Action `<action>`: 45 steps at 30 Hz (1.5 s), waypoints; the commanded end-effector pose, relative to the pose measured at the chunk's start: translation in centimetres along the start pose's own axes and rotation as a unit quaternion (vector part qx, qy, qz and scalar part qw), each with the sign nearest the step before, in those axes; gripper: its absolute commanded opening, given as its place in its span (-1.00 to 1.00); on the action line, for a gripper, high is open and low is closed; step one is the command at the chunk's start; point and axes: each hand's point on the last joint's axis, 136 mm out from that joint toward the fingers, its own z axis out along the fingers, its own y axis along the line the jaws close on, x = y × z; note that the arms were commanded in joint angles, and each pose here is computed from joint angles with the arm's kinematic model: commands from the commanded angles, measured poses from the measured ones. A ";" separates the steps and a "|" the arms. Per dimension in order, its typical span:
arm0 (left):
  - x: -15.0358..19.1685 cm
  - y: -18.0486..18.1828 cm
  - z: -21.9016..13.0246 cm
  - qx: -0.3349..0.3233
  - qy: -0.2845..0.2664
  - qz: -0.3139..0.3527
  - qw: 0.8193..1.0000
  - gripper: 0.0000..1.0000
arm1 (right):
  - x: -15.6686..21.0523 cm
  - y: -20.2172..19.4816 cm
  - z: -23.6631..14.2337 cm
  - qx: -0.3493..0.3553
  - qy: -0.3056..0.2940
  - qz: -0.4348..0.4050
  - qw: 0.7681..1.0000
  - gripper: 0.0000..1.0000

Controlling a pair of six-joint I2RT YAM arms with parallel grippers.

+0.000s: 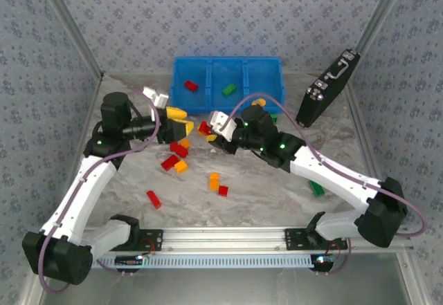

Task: Sort the legos into containers by color
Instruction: Place the lego in the container.

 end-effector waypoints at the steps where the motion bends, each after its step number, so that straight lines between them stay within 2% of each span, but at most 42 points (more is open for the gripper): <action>1: -1.3 -0.5 0.0 -0.010 -0.016 0.048 0.999 0.45 | -2.9 -1.2 0.5 0.035 -0.029 -0.043 0.998 -0.57; 7: 0.2 0.8 1.0 -0.036 0.022 0.036 0.998 0.38 | -3.8 -1.7 1.2 0.049 -0.039 -0.049 0.997 -0.58; 13: 1.3 2.3 1.3 -0.076 0.043 0.030 0.996 0.40 | -3.3 -1.6 1.5 0.048 -0.026 -0.050 0.997 -0.60; 15: 1.4 2.4 1.5 -0.076 0.044 0.029 0.996 0.42 | -4.7 -1.9 1.1 0.051 -0.040 -0.051 0.997 -0.60; 20: 1.3 2.5 2.1 -0.069 0.043 0.020 0.997 0.42 | -5.0 -1.8 1.4 0.047 -0.045 -0.046 0.997 -0.60; 27: 0.9 3.0 2.5 -0.074 0.028 0.016 0.997 0.32 | -4.9 -1.5 1.6 0.041 -0.045 -0.041 0.997 -0.60; 33: 0.1 3.1 3.0 -0.068 0.006 -0.002 0.998 0.06 | -4.8 -1.5 1.7 0.042 -0.044 -0.038 0.997 -0.60; 45: 1.1 2.8 4.0 -0.055 0.029 -0.020 0.998 -0.41 | -4.5 -2.8 1.7 0.071 -0.049 -0.016 0.996 -0.60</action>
